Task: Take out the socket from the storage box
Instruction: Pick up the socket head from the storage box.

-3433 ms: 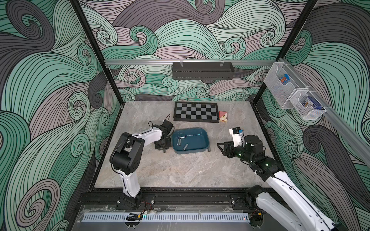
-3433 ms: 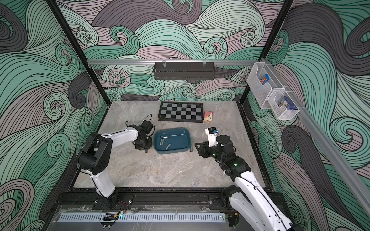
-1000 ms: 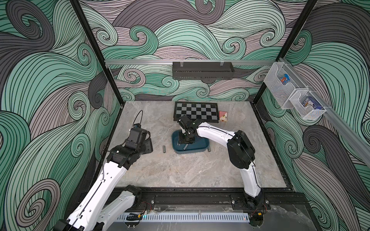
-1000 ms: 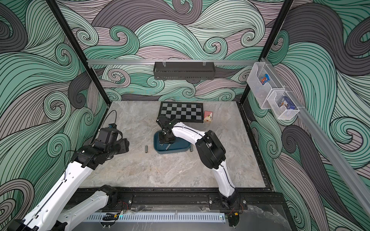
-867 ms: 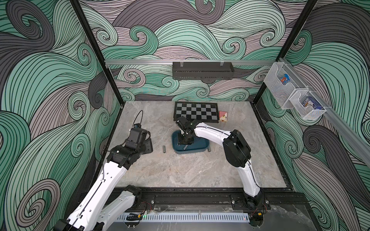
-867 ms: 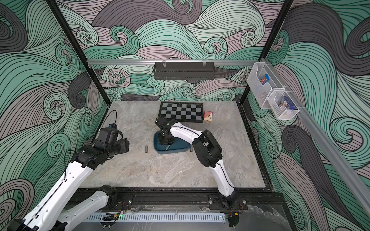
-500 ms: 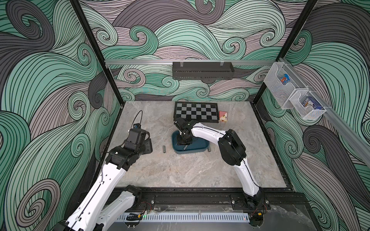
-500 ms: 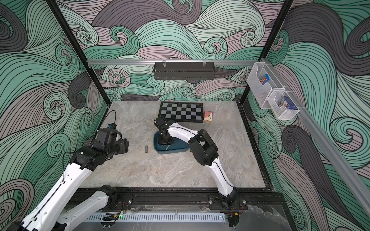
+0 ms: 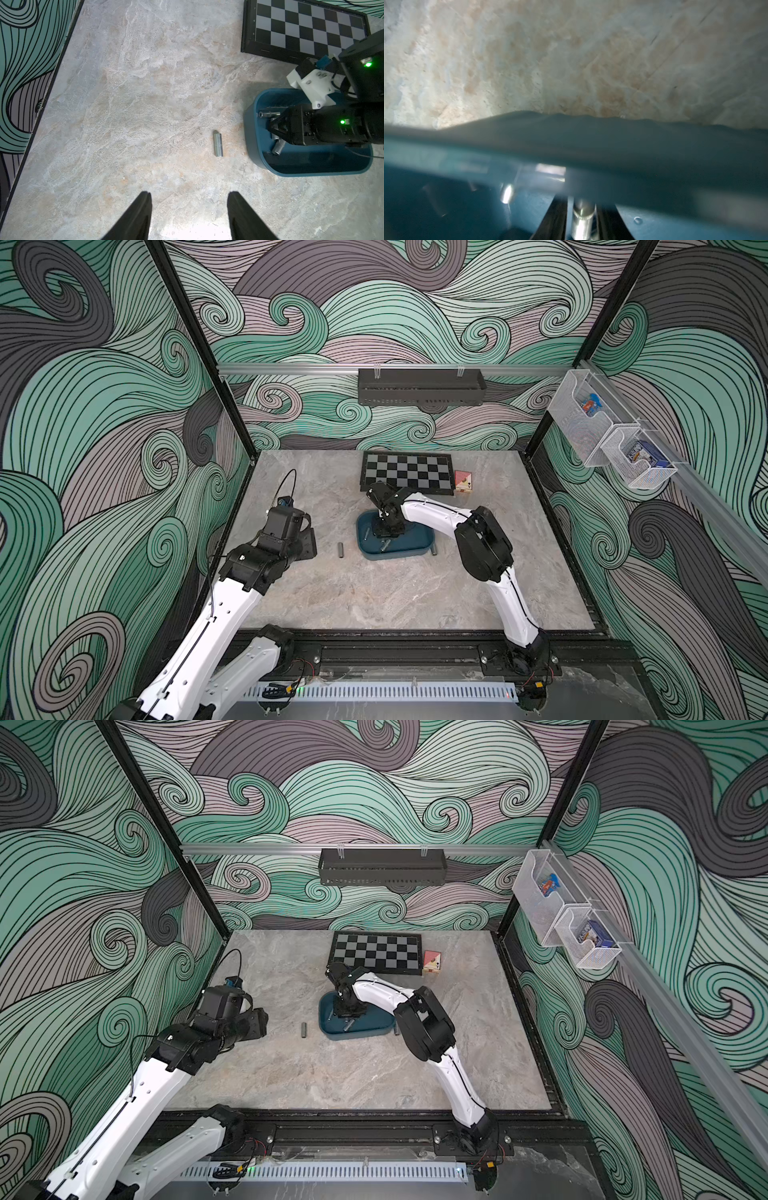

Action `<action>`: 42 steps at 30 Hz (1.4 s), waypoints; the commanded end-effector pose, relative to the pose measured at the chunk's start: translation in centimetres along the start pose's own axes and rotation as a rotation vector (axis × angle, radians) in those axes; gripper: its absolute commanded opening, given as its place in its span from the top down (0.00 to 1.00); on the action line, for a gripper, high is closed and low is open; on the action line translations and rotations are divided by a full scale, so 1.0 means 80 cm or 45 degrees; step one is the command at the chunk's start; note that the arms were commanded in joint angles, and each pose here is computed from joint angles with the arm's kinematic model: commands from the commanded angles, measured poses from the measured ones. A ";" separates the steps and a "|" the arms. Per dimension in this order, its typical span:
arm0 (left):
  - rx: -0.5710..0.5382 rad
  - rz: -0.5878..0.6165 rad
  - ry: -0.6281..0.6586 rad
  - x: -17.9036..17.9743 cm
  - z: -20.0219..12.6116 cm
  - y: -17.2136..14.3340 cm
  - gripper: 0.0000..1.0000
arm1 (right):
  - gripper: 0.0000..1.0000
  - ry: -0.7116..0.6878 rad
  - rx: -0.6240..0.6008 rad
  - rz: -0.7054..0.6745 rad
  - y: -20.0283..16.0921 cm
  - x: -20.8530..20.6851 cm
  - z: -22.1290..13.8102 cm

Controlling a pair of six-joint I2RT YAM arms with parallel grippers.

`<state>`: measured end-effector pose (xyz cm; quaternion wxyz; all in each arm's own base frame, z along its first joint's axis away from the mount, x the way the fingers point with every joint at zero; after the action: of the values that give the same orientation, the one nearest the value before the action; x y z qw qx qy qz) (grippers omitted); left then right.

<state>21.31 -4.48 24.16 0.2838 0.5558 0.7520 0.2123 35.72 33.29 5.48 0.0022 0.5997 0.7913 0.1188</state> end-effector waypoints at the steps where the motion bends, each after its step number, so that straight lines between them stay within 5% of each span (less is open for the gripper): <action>1: 0.010 0.013 -0.005 -0.002 0.003 0.001 0.38 | 0.72 -0.107 0.086 -0.024 -0.022 -0.020 0.028; 22: 0.024 0.020 -0.009 -0.003 0.006 -0.001 0.38 | 0.89 -0.073 -0.027 -0.094 -0.001 -0.012 -0.019; 42: 0.054 0.032 -0.063 -0.011 0.008 -0.005 0.38 | 0.90 0.005 -0.139 -0.080 0.015 -0.024 -0.097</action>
<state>21.44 -5.24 23.71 0.2843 0.5712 0.7464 0.1893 36.37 31.31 11.04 0.0377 0.5750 0.8026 0.1543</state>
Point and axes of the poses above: each gripper's point midway between its finger pads, its own z axis out along the fingers, its own x axis along the line the jaws close on, y = z × x, the point moved 4 cm from there along -z, back along the fingers, and after that the axes turned 9 degrees about -z, right-handed, at the moved point
